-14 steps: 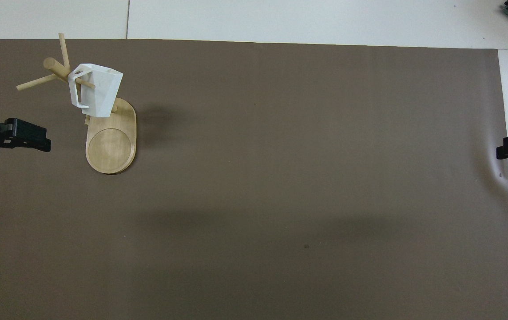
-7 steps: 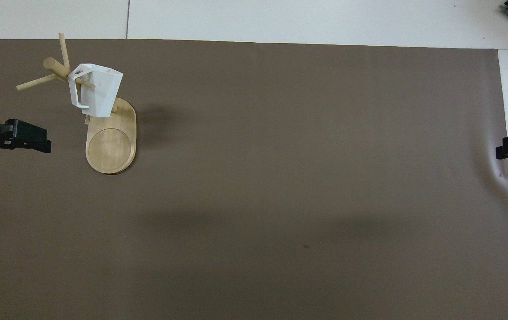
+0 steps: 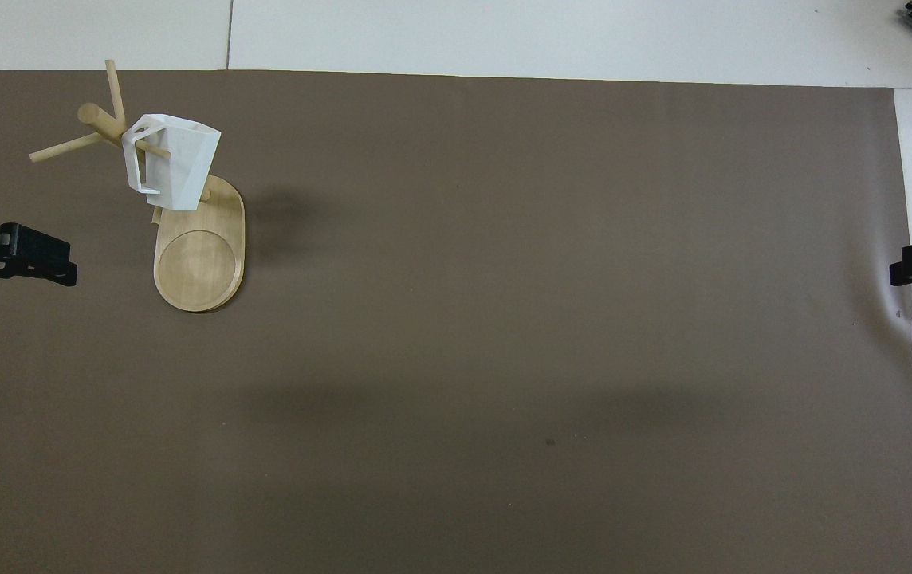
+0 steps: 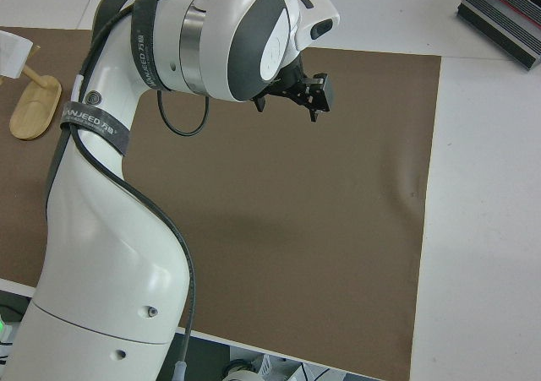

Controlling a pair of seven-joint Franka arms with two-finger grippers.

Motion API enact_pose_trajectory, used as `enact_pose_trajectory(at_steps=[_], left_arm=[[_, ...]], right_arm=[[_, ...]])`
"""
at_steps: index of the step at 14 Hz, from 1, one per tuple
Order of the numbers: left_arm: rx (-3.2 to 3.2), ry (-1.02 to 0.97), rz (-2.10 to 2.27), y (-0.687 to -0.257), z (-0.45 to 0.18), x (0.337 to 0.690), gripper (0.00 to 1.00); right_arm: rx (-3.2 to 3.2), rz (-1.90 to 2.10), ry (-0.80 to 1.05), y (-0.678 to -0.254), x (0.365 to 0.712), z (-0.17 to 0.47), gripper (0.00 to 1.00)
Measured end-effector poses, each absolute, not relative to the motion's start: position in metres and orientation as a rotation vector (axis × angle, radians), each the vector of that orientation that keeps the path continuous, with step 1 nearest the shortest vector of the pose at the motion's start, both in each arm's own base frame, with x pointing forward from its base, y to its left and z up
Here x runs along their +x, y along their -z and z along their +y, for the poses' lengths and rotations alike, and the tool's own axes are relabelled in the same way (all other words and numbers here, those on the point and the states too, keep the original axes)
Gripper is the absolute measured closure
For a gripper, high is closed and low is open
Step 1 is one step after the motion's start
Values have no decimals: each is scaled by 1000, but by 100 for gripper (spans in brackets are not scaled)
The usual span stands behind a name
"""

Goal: Hang cup on rack

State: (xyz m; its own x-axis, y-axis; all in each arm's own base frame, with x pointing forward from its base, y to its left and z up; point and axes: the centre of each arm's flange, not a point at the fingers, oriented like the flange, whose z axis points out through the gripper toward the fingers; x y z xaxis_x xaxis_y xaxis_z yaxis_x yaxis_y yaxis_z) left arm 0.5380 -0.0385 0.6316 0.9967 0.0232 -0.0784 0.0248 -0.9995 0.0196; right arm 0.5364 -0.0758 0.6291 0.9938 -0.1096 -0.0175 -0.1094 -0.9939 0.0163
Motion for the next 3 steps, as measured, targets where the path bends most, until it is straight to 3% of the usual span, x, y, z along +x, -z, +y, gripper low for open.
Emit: enact_pose_trajectory(at_steps=[3], left_arm=[[3119,123,54,-632,-33,538,0]], right_arm=[[3121,-171,29,-629,536,-75,0]])
